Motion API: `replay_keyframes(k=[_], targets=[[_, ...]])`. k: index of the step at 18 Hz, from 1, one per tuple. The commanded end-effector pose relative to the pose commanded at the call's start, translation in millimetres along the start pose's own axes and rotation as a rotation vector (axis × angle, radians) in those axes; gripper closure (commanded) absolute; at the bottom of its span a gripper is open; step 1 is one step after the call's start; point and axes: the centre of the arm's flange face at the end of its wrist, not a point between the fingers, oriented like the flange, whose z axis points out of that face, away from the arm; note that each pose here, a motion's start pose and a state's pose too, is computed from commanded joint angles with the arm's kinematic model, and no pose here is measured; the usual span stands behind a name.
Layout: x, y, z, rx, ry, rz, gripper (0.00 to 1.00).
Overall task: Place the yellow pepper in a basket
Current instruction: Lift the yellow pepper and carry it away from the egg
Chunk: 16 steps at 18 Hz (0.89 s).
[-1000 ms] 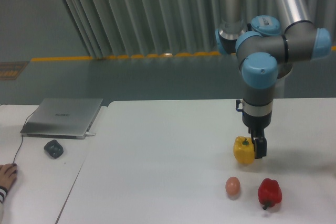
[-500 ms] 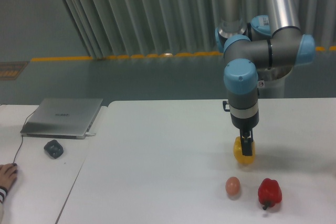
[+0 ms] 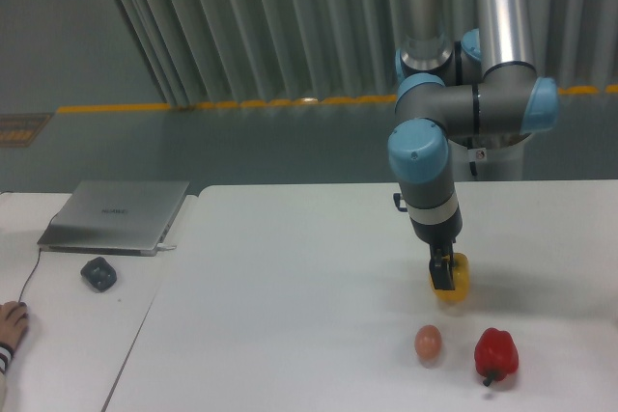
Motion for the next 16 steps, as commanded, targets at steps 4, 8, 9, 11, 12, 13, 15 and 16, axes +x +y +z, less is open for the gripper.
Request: replay_keyframes(k=[4,8,9,11,12,13,15,16], targets=[[-1,0,4,-0.020,0.008,-0.014,0.11],[-1,-9,6,-0.037,0.011,-0.035,0.27],[-1,-10,6,-0.037,0.011,-0.036,0.30],[0,-9,6,-0.038,0.014,-0.037,0.37],[1,-8,5,-0.038,0.014,-0.037,0.43],[2,-8,3,-0.038,0.016,-0.035,0.44],[2,-5,-2,-0.038,0.009,-0.041,0.45],[2,0,-10,-0.036,-0.002,-0.049,0.45]])
